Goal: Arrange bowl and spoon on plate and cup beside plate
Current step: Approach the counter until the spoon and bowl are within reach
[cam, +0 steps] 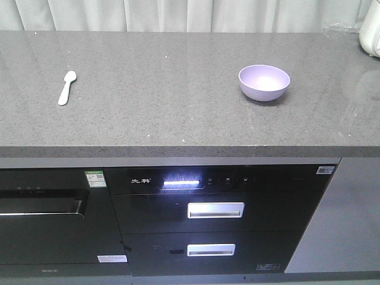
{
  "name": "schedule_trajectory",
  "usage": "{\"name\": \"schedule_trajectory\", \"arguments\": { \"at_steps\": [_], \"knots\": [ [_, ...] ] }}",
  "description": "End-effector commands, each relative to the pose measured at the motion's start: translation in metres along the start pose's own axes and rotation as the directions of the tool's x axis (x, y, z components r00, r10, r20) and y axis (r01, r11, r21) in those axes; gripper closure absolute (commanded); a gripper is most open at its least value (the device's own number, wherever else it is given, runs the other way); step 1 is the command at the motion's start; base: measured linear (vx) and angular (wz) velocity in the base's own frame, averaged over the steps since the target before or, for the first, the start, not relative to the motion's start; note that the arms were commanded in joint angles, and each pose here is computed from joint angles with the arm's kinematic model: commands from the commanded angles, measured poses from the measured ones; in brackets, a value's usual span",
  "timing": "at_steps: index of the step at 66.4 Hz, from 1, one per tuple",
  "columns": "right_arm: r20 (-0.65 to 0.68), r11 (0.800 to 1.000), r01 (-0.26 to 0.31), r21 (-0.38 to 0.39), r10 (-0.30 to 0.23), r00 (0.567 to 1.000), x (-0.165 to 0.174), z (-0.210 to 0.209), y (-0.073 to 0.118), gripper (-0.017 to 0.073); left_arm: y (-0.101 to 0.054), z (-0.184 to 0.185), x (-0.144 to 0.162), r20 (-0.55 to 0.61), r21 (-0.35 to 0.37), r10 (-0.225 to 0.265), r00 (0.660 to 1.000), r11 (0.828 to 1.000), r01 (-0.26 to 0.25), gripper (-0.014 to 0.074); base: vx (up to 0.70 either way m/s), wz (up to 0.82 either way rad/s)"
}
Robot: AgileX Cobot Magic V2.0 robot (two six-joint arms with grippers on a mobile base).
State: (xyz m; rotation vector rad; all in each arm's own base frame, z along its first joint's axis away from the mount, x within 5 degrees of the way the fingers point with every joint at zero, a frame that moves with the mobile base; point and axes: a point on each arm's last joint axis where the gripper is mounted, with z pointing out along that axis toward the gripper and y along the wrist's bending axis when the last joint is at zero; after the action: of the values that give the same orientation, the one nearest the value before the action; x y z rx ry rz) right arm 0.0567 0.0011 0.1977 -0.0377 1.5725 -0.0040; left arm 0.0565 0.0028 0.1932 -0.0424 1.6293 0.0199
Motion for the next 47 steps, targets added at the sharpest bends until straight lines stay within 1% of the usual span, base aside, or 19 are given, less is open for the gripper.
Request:
{"name": "schedule_trajectory", "arguments": {
  "at_steps": [1, 47],
  "knots": [
    [0.079, 1.0, 0.004, -0.001, -0.004, 0.997, -0.0061, -0.0009, 0.0001, 0.0562, -0.0008, -0.0011, -0.0089, 0.078, 0.01, -0.013, 0.997, 1.0, 0.012, 0.06, 0.06, 0.0],
    [0.079, 1.0, 0.004, -0.001, -0.004, 0.997, -0.0061, -0.0009, 0.0001, 0.0562, -0.0008, -0.0011, -0.0089, 0.078, 0.01, -0.013, 0.997, 1.0, 0.012, 0.06, 0.07, 0.0]
  ]
}}
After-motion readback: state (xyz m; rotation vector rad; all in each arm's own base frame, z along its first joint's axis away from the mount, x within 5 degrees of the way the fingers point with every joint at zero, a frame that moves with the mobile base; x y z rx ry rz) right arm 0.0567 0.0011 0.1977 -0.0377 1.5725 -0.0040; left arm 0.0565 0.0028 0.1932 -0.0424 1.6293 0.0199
